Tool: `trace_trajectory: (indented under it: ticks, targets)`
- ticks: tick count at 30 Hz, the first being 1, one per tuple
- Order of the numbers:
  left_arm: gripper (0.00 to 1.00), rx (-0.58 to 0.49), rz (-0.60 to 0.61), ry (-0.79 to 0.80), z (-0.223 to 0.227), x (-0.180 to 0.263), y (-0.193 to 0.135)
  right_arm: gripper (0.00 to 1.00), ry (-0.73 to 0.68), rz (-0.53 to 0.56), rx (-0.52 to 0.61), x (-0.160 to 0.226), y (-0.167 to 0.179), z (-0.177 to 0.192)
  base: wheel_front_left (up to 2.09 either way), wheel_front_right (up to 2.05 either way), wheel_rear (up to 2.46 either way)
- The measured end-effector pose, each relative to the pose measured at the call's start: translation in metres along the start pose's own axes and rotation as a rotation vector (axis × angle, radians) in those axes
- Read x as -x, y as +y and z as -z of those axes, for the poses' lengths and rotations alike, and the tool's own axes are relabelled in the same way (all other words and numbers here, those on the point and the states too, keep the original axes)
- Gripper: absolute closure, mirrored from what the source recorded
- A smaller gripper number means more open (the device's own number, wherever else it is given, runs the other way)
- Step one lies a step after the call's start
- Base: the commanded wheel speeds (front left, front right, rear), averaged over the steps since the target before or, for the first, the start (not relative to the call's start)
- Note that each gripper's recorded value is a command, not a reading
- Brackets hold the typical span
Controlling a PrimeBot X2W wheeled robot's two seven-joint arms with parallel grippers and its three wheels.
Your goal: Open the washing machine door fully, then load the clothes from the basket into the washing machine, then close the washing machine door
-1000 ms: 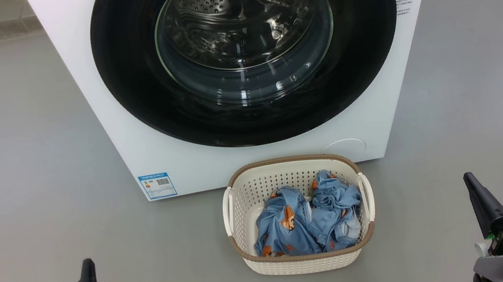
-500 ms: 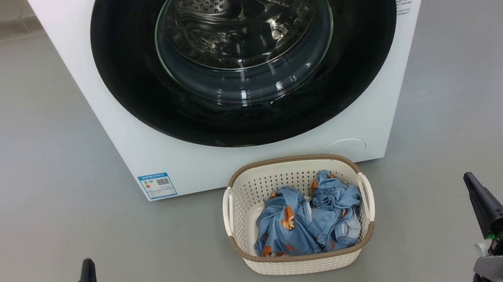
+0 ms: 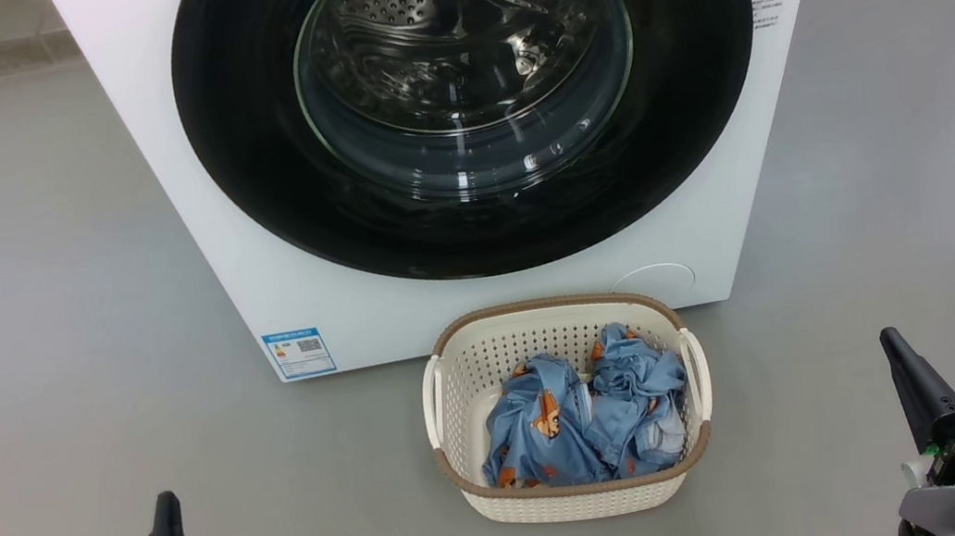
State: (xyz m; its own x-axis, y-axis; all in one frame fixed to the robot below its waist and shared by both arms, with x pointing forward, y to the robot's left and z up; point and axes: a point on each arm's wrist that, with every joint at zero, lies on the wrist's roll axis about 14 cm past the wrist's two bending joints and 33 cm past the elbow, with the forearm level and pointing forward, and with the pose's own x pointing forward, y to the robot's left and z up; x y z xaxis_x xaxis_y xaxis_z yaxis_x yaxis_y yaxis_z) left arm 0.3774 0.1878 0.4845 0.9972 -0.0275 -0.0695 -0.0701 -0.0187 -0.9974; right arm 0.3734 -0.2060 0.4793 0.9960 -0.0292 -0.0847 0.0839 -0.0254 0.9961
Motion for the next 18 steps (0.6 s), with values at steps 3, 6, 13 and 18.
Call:
trace_trajectory:
  ticks: [3, 6, 13, 18]
  targets:
    - [1.0, 0.0, 0.0, 0.0, 0.0, 0.0, 0.0, 1.0, 0.0, 0.0, 0.0, 0.0, 0.0, 0.0, 0.0, 0.0, 0.0]
    - [1.0, 0.0, 0.0, 0.0, 0.0, 0.0, 0.0, 1.0, 0.0, 0.0, 0.0, 0.0, 0.0, 0.0, 0.0, 0.0, 0.0]
    - [1.0, 0.0, 0.0, 0.0, 0.0, 0.0, 0.0, 1.0, 0.0, 0.0, 0.0, 0.0, 0.0, 0.0, 0.0, 0.0, 0.0]
    - [1.0, 0.0, 0.0, 0.0, 0.0, 0.0, 0.0, 1.0, 0.0, 0.0, 0.0, 0.0, 0.0, 0.0, 0.0, 0.0, 0.0]
